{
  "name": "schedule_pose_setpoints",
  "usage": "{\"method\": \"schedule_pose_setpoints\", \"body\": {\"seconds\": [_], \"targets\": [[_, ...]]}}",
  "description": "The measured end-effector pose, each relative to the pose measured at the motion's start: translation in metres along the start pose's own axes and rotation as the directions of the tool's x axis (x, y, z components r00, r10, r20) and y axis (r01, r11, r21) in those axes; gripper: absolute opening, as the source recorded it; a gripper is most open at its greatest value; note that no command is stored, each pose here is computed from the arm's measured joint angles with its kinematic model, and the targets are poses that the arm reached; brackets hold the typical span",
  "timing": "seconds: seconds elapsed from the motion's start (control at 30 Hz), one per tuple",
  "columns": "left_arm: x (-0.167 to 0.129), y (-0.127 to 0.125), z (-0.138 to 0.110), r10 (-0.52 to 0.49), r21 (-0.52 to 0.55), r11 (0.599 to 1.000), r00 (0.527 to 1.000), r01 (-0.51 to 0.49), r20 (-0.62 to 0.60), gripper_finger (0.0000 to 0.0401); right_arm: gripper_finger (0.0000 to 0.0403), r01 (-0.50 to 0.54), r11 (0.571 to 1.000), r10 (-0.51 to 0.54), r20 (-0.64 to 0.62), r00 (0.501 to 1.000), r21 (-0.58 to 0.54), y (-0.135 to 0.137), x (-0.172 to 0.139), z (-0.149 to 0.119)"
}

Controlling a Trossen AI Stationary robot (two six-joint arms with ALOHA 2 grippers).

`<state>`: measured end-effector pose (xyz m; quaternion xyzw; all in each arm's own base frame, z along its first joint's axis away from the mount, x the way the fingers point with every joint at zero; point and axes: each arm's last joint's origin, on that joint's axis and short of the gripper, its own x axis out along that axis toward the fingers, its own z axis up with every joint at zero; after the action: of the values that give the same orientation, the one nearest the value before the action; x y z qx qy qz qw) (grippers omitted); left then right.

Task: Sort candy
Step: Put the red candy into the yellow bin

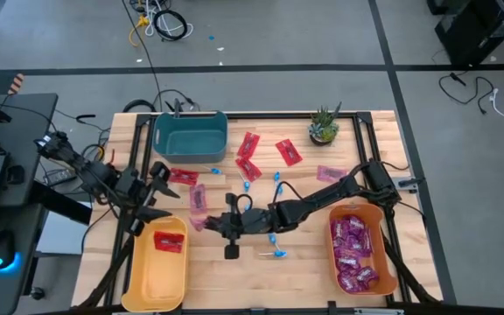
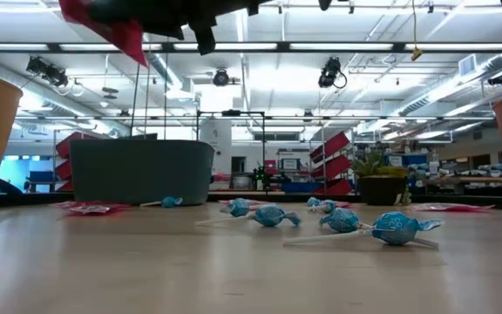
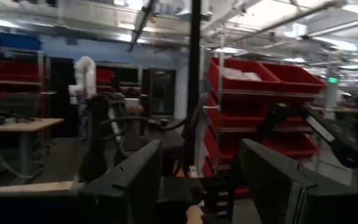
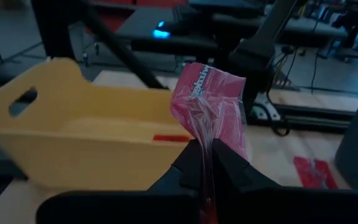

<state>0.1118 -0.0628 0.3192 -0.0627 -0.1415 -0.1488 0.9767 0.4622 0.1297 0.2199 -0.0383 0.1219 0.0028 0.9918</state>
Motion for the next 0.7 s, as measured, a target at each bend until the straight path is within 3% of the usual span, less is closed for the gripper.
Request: {"method": "schedule_pose_setpoints", "body": {"seconds": [0.33, 0.7], "targets": [[-0.017, 0.005, 0.017, 0.013, -0.014, 1.0, 0.994, -0.011, 0.109, 0.0218, 0.0016, -0.004, 0.997, -0.002, 0.078, 0.997, 0.078, -0.007, 0.002, 0.011], [-0.022, 0.006, 0.021, 0.014, -0.016, 1.0, 0.99, -0.012, 0.138, 0.0218, 0.0016, -0.018, 0.996, 0.002, 0.179, 0.984, 0.091, -0.009, 0.001, 0.021]]}}
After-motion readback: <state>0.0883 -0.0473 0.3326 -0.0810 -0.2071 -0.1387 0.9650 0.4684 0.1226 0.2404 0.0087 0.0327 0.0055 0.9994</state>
